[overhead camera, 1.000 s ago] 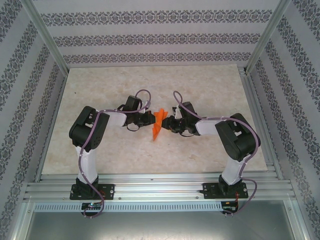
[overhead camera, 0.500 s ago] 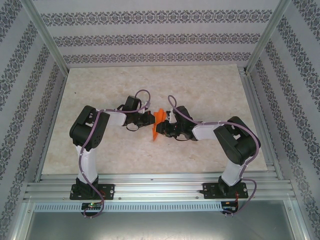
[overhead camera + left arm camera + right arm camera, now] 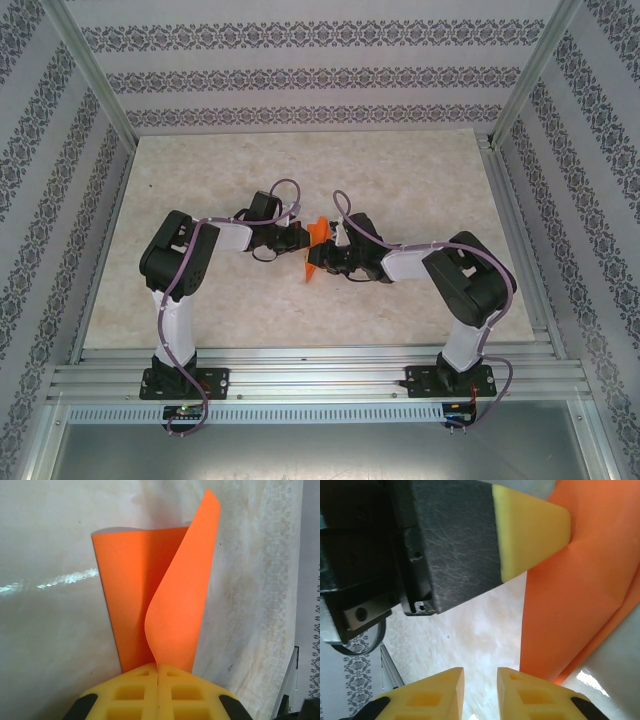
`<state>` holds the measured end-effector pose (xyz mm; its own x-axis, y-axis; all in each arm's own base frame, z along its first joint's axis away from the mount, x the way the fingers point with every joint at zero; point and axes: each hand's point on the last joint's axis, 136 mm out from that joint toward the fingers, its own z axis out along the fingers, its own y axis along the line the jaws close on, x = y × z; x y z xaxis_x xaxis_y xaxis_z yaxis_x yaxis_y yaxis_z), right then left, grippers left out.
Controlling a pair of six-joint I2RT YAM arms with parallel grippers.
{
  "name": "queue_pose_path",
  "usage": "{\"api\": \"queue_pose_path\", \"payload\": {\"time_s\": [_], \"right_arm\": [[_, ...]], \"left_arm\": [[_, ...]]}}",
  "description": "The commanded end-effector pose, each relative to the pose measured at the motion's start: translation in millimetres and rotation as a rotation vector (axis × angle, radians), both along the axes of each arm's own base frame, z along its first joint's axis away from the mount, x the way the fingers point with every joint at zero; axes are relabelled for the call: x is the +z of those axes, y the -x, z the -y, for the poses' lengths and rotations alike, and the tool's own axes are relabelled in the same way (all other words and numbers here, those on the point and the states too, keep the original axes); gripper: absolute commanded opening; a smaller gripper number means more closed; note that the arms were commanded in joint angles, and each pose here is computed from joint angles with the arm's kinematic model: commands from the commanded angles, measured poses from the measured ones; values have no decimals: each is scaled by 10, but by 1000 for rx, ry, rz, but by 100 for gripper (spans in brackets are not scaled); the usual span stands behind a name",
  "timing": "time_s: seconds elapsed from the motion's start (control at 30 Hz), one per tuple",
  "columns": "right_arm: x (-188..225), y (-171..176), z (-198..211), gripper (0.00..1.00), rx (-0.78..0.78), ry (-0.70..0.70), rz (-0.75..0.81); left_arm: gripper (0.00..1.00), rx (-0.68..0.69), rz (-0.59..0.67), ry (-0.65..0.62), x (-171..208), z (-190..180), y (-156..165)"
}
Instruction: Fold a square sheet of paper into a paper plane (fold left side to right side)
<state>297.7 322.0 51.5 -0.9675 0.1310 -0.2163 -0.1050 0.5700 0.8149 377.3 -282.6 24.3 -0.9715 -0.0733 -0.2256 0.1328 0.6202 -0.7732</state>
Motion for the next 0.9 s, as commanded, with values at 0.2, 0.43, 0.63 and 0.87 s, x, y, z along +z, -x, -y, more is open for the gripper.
{"api": "queue_pose_path", "payload": {"time_s": [0.2,0.43,0.63,0.87], "right_arm": [[-7,-122,-117,25,-19,-30,37],[-80,-131,-120,25,-21,-14,34],[-68,-170,-147,25,-24,-21,41],[-78,-190,-163,26,-25,-19,43]], "left_arm": [[0,20,-2,-31,-175,-59,-69],[0,20,0,-32,-183,-57,-82],[0,19,3,-27,-161,-41,-105],[0,19,3,-33,-173,-33,-131]]}}
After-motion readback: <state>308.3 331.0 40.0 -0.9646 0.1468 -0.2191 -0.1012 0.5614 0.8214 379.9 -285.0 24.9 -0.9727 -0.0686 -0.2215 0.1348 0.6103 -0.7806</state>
